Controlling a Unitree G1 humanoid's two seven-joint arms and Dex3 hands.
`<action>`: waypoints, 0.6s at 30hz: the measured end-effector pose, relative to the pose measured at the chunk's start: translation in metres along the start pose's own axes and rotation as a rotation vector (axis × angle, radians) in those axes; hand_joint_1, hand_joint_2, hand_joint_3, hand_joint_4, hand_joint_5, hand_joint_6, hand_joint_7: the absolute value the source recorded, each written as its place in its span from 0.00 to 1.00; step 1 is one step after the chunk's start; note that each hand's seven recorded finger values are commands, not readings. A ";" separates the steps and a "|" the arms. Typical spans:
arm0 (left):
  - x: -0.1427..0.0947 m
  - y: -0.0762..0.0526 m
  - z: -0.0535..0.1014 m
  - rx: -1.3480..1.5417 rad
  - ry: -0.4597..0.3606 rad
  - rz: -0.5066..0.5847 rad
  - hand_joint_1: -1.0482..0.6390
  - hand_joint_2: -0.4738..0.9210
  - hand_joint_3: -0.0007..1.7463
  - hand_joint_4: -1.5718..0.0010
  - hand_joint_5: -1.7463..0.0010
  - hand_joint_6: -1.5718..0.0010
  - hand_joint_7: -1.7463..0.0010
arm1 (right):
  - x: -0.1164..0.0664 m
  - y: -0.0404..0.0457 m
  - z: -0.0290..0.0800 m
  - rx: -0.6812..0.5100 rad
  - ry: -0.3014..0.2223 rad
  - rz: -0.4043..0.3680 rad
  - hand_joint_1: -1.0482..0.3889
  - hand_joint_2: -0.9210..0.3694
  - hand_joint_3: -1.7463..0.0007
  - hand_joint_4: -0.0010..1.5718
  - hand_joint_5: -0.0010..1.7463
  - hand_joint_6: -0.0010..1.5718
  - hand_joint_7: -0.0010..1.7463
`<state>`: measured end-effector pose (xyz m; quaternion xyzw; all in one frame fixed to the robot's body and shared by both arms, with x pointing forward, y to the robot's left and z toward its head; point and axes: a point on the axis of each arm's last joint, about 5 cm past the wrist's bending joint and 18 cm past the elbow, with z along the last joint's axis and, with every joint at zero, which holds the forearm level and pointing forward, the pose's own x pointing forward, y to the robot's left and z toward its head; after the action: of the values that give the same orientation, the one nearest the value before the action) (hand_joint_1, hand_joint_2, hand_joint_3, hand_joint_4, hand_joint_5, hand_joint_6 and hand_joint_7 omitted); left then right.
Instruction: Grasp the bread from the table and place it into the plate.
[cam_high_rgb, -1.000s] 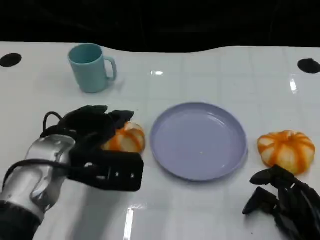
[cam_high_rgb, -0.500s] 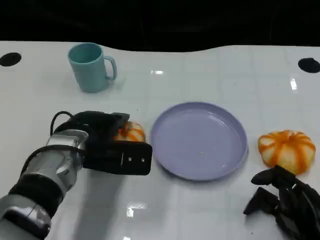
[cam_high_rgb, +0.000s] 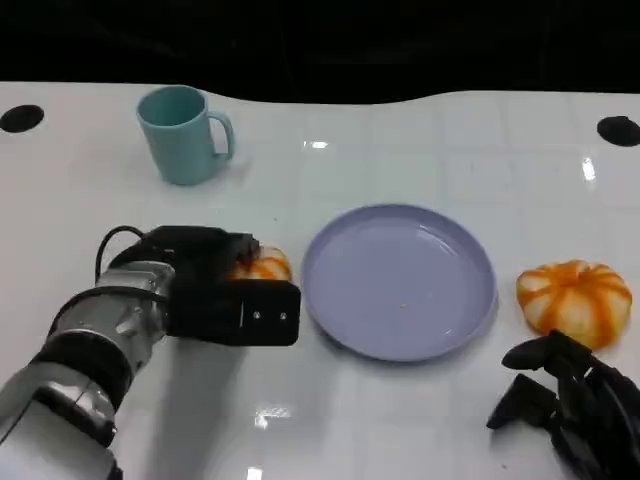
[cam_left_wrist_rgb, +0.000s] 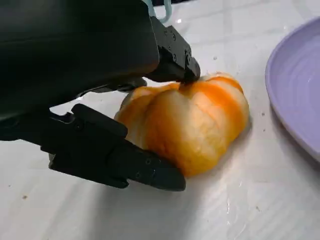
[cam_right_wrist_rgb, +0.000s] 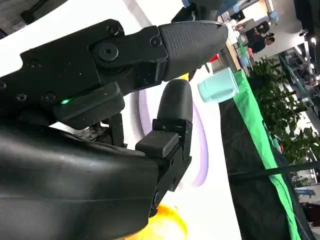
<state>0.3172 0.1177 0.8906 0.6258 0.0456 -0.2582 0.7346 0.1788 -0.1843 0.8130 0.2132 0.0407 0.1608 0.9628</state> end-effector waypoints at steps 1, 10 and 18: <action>0.000 0.001 0.000 -0.006 0.004 0.014 0.43 1.00 0.04 0.60 0.16 0.38 0.66 | 0.000 -0.0001 0.000 -0.003 -0.002 -0.001 0.35 0.00 0.85 0.41 0.87 0.38 0.68; 0.000 -0.006 0.001 -0.024 -0.007 0.232 0.51 1.00 0.25 0.49 0.00 0.65 0.00 | 0.001 -0.0008 0.000 -0.008 -0.009 0.006 0.35 0.00 0.86 0.41 0.87 0.38 0.67; -0.001 -0.003 0.000 -0.190 0.000 0.450 0.53 0.83 0.50 0.47 0.00 0.63 0.00 | 0.002 -0.0017 -0.001 -0.008 -0.014 0.016 0.36 0.00 0.86 0.41 0.86 0.38 0.67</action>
<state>0.3153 0.1178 0.8881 0.5483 -0.0710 -0.0824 0.8291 0.1807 -0.1848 0.8112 0.2107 0.0316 0.1670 0.9627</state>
